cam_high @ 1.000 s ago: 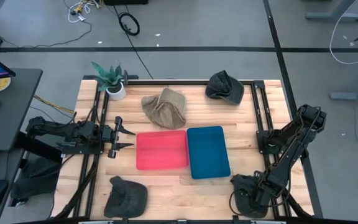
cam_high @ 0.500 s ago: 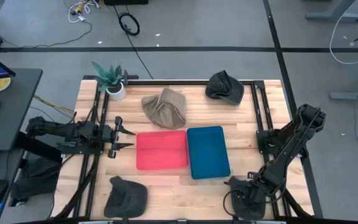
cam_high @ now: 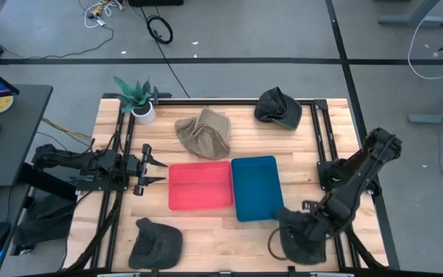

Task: Pick & Place hat
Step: Put the bottom right black cap into the blue bin

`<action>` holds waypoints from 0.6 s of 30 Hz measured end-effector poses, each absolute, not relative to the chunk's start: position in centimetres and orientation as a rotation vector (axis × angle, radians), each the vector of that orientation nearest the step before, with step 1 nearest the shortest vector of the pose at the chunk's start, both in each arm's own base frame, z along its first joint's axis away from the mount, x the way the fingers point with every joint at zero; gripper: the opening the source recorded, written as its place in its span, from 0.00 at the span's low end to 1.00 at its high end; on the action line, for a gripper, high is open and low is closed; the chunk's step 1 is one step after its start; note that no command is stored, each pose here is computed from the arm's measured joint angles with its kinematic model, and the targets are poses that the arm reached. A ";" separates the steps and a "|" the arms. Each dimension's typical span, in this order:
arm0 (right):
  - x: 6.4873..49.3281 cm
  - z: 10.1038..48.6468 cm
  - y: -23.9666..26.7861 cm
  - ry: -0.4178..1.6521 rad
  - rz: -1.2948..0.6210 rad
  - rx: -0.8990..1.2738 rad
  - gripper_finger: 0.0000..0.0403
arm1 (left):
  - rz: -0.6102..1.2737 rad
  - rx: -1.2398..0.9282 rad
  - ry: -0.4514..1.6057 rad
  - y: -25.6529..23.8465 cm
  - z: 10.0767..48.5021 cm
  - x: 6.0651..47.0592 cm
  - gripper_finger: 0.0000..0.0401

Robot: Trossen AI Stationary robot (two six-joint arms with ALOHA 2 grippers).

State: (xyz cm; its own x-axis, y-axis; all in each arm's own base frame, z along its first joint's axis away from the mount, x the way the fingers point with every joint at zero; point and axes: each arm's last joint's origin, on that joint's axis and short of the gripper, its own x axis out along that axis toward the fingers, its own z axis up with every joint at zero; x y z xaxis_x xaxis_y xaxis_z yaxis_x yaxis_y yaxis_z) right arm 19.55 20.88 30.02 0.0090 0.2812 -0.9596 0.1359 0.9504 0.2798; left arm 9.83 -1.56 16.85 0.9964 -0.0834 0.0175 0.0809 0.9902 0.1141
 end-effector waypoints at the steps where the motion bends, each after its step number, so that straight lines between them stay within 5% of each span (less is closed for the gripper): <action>1: 19.9 30.2 20.4 1.571 0.112 0.320 0.00 | -0.082 0.114 -0.022 -1.6 16.8 9.8 0.52; 18: 26.7 30.2 9.5 1.431 0.132 0.163 0.00 | -0.082 0.114 -0.022 -1.6 16.8 9.8 0.52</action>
